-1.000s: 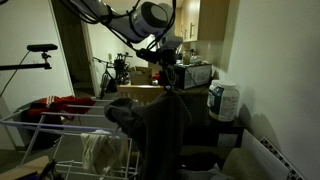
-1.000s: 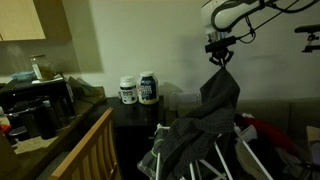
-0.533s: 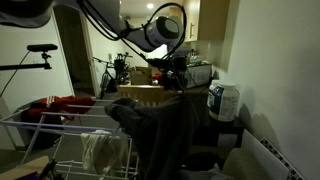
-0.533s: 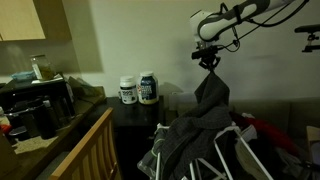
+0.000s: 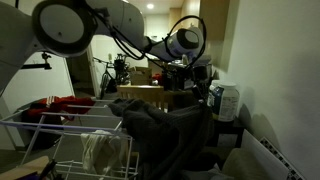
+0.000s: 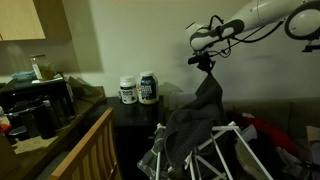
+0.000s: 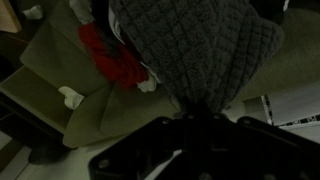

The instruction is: Take the towel off of the rack

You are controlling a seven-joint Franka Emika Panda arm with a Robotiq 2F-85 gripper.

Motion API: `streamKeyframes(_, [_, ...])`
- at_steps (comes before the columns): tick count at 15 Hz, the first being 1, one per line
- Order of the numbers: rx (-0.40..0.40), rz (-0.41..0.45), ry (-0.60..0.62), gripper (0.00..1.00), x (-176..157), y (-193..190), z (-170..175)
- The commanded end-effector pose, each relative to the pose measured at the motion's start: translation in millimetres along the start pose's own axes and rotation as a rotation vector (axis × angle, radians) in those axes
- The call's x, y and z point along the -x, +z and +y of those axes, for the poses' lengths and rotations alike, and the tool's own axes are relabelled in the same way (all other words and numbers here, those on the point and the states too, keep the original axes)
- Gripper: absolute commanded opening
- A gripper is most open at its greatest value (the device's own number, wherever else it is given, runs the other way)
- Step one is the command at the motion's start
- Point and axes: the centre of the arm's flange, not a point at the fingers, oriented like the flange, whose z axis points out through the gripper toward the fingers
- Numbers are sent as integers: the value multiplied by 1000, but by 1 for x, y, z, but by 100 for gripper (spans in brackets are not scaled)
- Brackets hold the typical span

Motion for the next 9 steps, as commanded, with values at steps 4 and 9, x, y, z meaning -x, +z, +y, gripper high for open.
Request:
streamKeyframes(4, [15, 32, 6, 1, -52, 15, -69])
streamKeyframes(9, [15, 35, -100, 1, -64, 29, -88])
